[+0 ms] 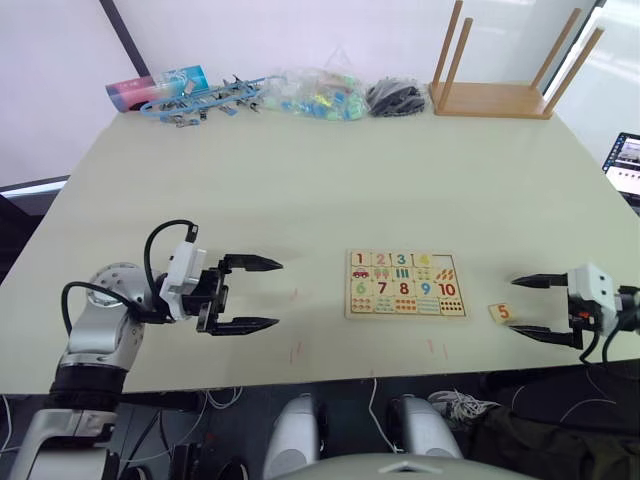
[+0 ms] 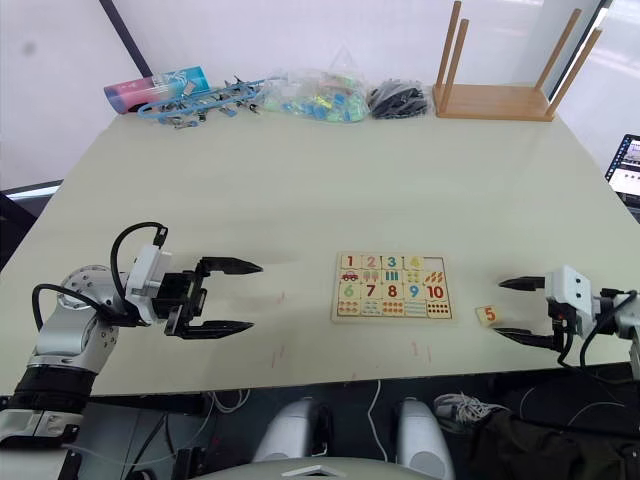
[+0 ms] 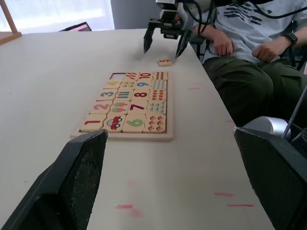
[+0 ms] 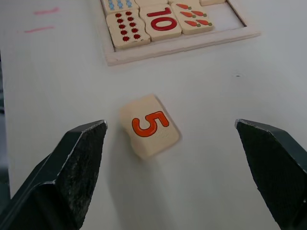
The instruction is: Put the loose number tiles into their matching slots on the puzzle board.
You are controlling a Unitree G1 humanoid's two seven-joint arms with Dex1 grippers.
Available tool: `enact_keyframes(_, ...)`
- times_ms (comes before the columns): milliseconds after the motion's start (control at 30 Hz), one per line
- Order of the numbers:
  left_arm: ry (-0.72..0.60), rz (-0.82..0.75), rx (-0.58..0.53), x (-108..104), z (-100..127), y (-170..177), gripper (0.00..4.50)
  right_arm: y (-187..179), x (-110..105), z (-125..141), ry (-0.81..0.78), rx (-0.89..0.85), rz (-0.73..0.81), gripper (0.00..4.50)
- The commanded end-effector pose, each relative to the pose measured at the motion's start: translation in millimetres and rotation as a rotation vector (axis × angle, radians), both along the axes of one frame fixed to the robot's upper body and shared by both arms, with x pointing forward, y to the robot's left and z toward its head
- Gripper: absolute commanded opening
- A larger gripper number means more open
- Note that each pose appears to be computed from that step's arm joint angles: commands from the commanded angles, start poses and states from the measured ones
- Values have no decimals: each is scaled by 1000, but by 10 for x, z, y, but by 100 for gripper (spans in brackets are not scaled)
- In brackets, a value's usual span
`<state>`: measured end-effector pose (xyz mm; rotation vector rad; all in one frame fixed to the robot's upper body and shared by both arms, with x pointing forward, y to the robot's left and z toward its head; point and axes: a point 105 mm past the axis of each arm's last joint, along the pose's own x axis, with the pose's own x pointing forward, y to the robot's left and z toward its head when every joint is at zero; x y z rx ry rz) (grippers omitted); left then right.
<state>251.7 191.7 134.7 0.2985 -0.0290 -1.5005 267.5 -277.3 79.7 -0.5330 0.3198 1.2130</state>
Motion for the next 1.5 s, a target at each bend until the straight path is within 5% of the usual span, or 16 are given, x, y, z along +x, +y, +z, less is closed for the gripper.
enact_keyframes(33,-28,-41,1,-25,64,15,450,19,12,23,-3,-41,68,449)
enact_keyframes(400,-29,-32,-2,-51,56,58,450,81,11,-101,11,-132,176,449)
enact_keyframes(567,-25,-30,-3,-58,53,61,450,31,-45,-142,88,-117,144,278)
enact_keyframes(1500,-18,-40,-1,-1,36,41,450,44,-226,-189,128,26,-3,278)
